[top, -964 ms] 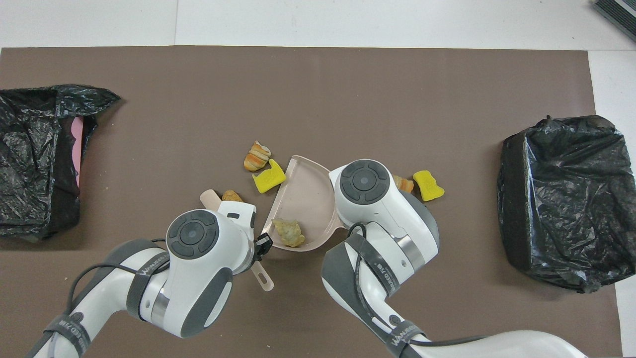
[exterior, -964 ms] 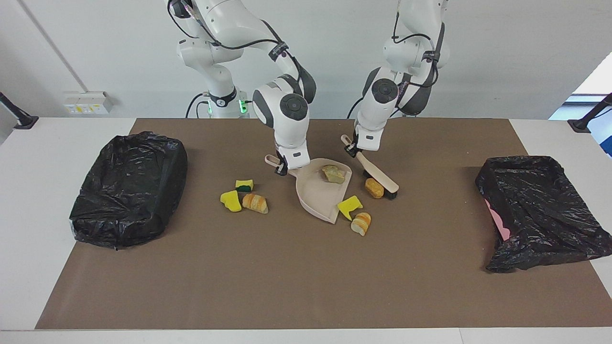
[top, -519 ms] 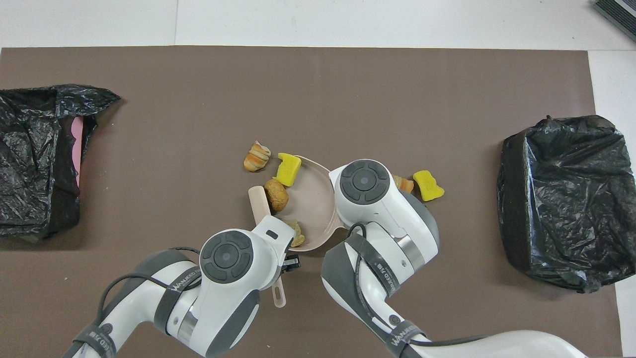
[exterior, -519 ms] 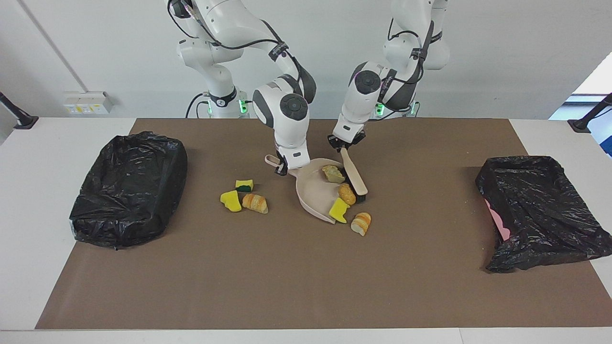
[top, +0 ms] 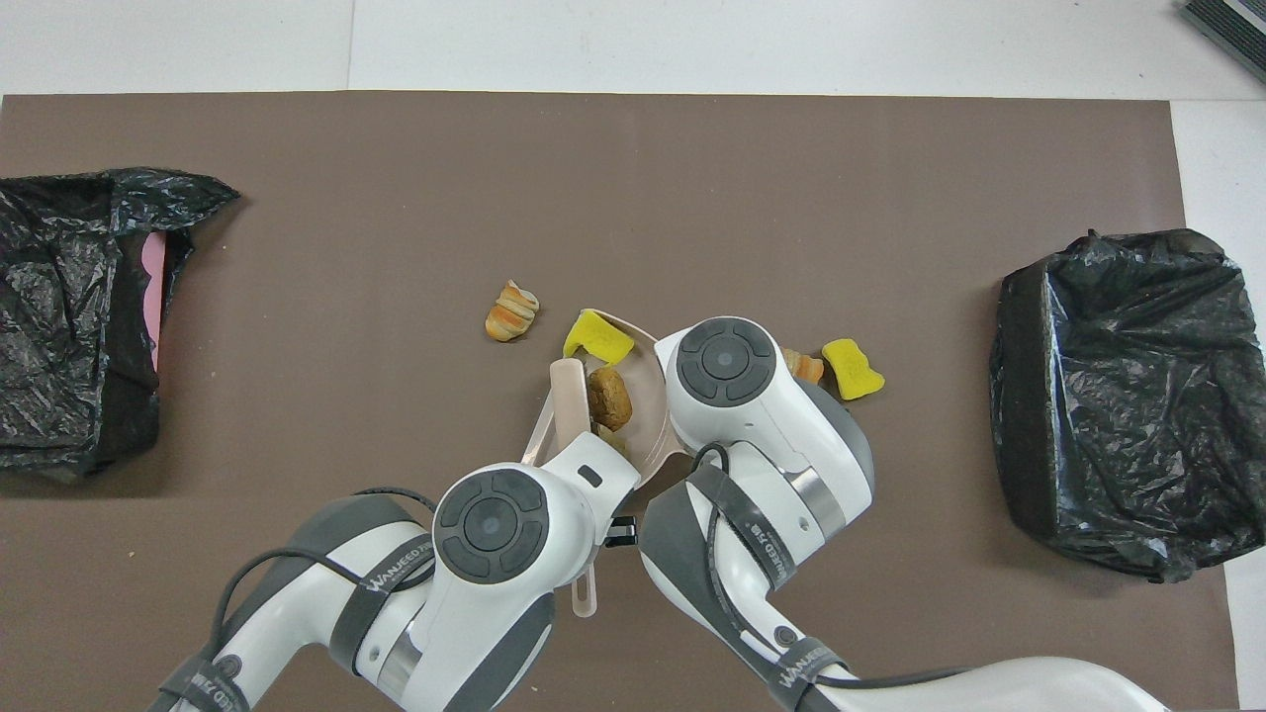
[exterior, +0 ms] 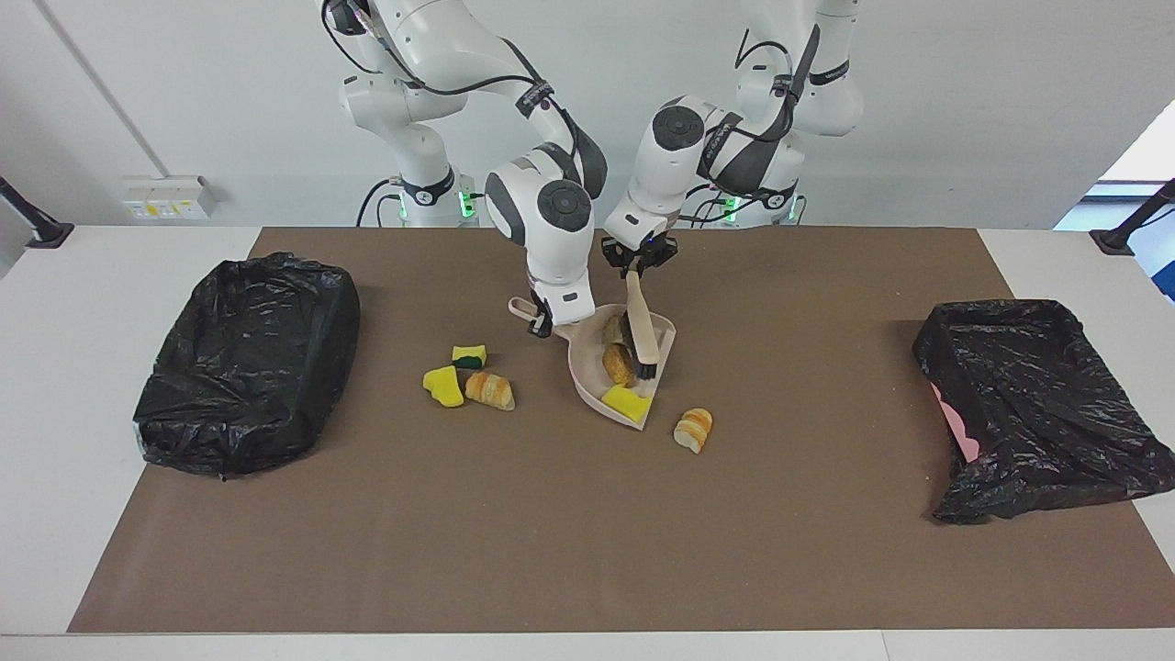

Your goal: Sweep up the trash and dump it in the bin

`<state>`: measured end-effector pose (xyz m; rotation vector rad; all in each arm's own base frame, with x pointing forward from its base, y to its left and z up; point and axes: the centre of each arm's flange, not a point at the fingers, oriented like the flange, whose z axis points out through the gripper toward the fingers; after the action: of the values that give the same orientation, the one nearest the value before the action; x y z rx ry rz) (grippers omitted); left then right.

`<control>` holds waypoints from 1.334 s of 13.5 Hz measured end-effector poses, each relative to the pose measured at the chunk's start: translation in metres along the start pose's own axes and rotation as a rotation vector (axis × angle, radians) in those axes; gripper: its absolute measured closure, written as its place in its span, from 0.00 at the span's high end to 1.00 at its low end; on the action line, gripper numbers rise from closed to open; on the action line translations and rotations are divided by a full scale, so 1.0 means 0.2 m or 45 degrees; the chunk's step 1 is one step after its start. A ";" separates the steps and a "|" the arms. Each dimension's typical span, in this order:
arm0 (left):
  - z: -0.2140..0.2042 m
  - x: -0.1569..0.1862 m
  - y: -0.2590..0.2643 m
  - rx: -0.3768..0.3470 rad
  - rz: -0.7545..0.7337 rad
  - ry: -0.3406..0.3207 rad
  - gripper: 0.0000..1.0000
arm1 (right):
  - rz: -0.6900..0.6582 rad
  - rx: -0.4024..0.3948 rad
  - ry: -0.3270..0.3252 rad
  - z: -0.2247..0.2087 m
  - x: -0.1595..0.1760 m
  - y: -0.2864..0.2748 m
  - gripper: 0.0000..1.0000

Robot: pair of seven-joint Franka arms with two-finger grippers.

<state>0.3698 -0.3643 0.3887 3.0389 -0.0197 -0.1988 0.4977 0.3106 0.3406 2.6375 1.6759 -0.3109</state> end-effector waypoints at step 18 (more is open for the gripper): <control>0.03 0.90 -0.83 0.335 0.570 0.029 0.26 | -0.101 -0.134 -0.045 -0.05 0.00 0.20 0.32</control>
<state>0.5492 -0.2030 0.3437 3.1844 -0.7711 -0.1331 0.5360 0.2948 0.3465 2.4812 1.7386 -0.2608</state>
